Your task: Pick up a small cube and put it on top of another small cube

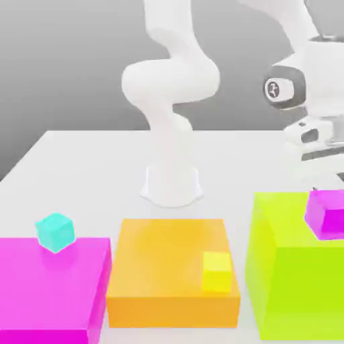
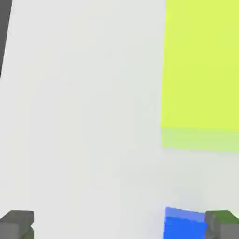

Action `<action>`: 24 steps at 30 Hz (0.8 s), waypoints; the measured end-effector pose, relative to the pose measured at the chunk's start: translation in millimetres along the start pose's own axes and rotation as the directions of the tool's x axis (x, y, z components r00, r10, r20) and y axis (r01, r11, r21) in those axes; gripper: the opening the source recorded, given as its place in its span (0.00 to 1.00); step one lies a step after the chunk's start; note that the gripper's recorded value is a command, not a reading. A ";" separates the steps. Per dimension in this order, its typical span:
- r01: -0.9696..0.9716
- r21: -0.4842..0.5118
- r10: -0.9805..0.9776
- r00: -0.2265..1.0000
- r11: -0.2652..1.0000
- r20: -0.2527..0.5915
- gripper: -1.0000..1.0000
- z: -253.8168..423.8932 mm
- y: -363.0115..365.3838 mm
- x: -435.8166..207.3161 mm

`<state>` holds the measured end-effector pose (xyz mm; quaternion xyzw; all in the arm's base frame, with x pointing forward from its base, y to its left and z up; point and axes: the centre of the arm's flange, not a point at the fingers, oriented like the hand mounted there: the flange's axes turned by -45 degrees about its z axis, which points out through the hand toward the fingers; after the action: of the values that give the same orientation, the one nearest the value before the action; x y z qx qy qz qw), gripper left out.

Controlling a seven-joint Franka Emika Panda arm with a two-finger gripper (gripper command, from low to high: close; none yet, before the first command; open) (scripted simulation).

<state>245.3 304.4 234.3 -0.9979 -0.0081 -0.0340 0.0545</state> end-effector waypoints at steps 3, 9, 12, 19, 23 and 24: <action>-0.066 -0.091 0.071 0.996 0.994 0.050 0.50 36.2 21.7 -3.4; -0.069 -0.110 0.076 0.995 0.992 0.063 0.50 93.1 28.2 -10.8; -0.069 -0.110 0.076 0.995 0.992 0.062 0.00 101.6 29.8 -11.8; -0.069 -0.109 0.076 0.995 0.992 0.061 0.00 89.5 27.6 -10.4; -0.068 -0.111 0.075 0.995 0.991 0.060 0.00 53.9 24.3 -7.8; -0.043 -0.117 0.050 0.997 0.992 0.065 0.00 48.1 22.5 -10.5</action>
<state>238.6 287.2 183.4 -0.9999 0.0153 0.0008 -0.0031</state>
